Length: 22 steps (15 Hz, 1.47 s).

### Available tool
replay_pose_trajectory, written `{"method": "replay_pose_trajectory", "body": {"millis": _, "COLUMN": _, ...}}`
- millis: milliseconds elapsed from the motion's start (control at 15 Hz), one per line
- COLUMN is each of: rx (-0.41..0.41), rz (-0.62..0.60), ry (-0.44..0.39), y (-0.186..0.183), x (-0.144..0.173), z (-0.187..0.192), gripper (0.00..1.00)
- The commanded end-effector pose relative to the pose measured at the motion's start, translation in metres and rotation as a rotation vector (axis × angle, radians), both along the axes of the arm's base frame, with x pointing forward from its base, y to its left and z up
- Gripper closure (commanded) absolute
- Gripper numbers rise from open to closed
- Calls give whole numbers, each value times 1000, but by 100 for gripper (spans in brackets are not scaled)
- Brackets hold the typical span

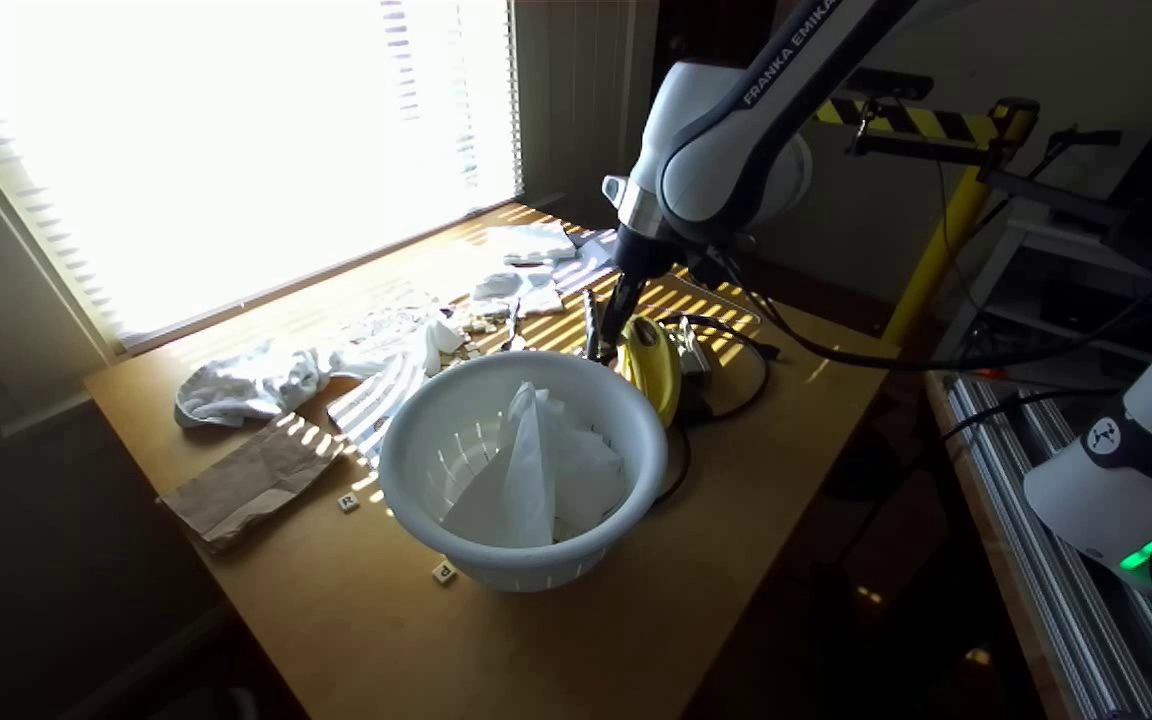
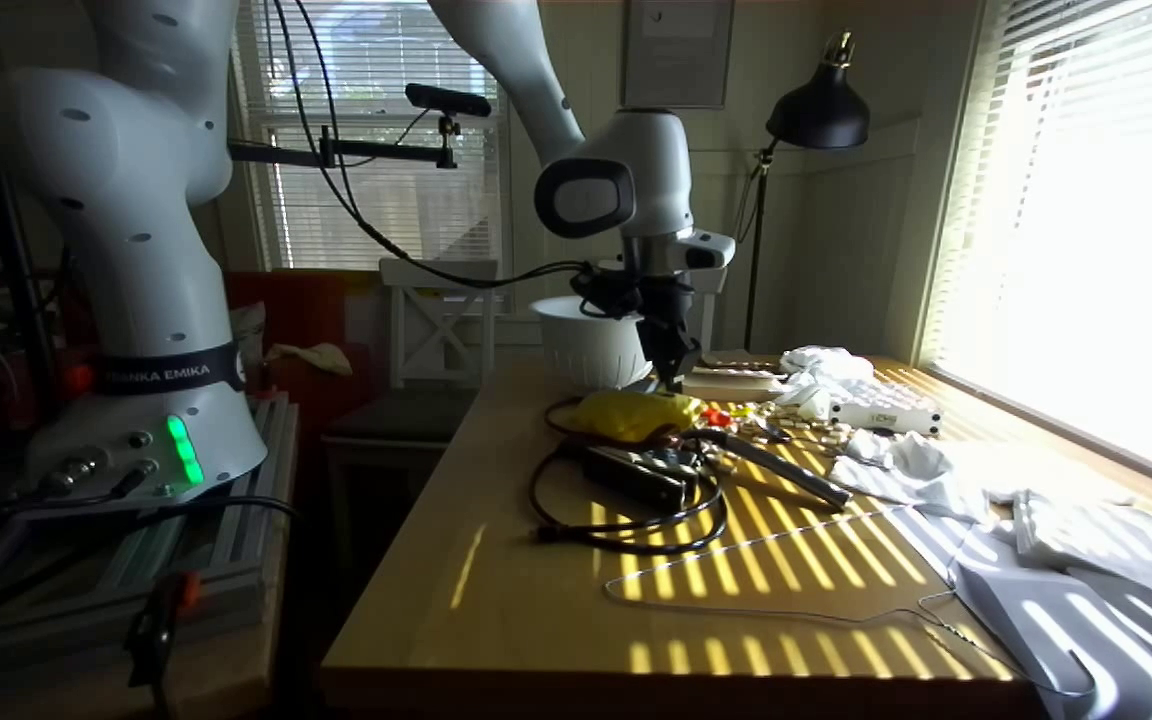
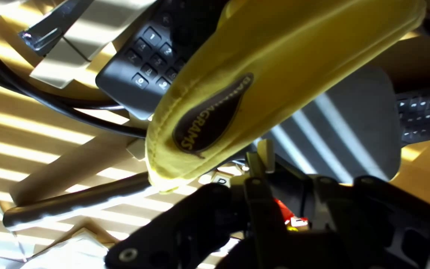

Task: Pick up two objects from the table and put them inside the banana purse.

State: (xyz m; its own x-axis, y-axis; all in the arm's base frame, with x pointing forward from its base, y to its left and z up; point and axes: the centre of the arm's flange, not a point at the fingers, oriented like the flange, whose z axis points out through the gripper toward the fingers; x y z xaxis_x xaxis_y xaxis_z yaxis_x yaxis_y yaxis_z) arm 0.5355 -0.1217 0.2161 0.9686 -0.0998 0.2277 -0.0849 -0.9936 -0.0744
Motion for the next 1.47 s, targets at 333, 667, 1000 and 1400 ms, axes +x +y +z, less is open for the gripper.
{"method": "replay_pose_trajectory", "body": {"millis": 333, "rx": -7, "rz": 19, "ry": 87, "y": -3, "x": -5, "z": -6, "gripper": 97}}
{"method": "replay_pose_trajectory", "body": {"millis": 667, "rx": -30, "rz": 61, "ry": 164, "y": -9, "x": -15, "z": -1, "gripper": 97}}
{"method": "replay_pose_trajectory", "body": {"millis": 1000, "rx": 14, "rz": 126, "ry": 252, "y": -11, "x": -28, "z": 14, "gripper": 97}}
{"method": "replay_pose_trajectory", "body": {"millis": 1400, "rx": 49, "rz": 185, "ry": 396, "y": 0, "x": -48, "z": -1, "gripper": 97}}
